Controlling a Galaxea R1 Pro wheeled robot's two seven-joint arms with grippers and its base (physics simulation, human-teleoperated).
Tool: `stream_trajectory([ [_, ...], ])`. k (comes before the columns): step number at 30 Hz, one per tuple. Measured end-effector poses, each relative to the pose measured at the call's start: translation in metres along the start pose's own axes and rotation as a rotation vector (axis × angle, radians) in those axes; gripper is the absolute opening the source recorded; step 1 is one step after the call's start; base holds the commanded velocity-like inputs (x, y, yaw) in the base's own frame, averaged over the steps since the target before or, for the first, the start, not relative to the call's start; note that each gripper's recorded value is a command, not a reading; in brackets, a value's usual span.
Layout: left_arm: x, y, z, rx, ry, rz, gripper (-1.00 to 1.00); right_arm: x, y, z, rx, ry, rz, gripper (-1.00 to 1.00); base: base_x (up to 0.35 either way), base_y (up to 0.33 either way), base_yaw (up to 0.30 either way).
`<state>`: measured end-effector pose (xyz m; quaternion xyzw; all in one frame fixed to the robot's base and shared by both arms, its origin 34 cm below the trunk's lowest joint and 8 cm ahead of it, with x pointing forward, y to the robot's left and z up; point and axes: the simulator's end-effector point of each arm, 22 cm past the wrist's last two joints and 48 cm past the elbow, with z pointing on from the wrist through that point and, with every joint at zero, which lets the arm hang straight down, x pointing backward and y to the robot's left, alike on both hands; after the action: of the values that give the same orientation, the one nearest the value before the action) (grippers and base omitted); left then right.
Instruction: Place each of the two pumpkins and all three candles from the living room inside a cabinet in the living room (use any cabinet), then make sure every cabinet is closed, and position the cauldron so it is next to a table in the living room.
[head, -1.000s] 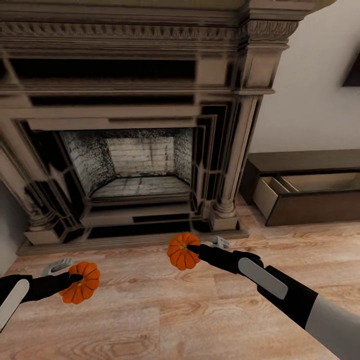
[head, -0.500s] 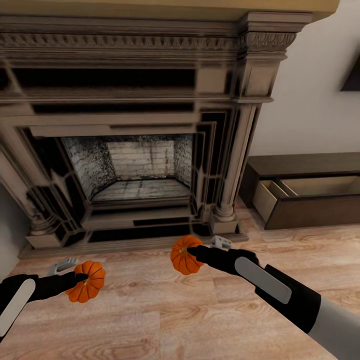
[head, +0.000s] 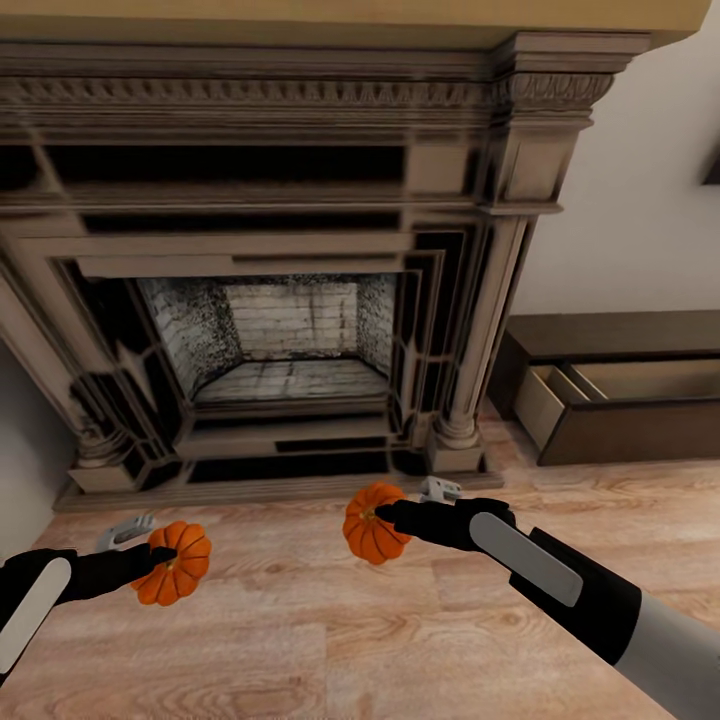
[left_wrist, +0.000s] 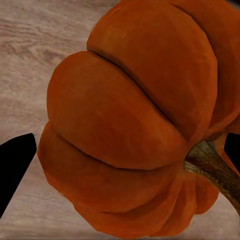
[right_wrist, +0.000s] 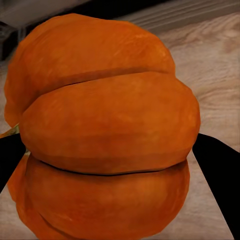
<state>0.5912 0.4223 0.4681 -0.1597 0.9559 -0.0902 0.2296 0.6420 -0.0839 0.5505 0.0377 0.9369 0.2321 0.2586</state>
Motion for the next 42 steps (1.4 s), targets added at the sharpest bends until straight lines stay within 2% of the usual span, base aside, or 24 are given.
stream_trajectory([
  [6,0.003,0.001,0.003,-0.003,0.009,-0.001,-1.00,0.003,-0.010,0.006,0.020,0.012,0.008,-1.00,0.000,0.000,0.132],
  [11,-0.001,-0.001,-0.002,-0.005,0.015,-0.002,-1.00,0.001,-0.019,0.007,0.046,0.029,0.025,-1.00,0.000,0.000,0.132],
  [21,-0.008,-0.006,-0.013,-0.008,0.033,-0.002,-1.00,-0.007,-0.021,0.001,0.065,0.047,0.038,-1.00,0.000,0.000,0.132],
  [29,-0.005,-0.016,-0.018,-0.009,0.065,0.025,-1.00,-0.013,-0.018,-0.005,0.071,0.058,0.048,-1.00,0.000,0.000,0.132],
  [42,-0.014,-0.023,-0.033,-0.011,0.085,0.022,-1.00,-0.024,-0.011,-0.015,0.073,0.071,0.059,-1.00,-0.019,0.000,0.132],
])
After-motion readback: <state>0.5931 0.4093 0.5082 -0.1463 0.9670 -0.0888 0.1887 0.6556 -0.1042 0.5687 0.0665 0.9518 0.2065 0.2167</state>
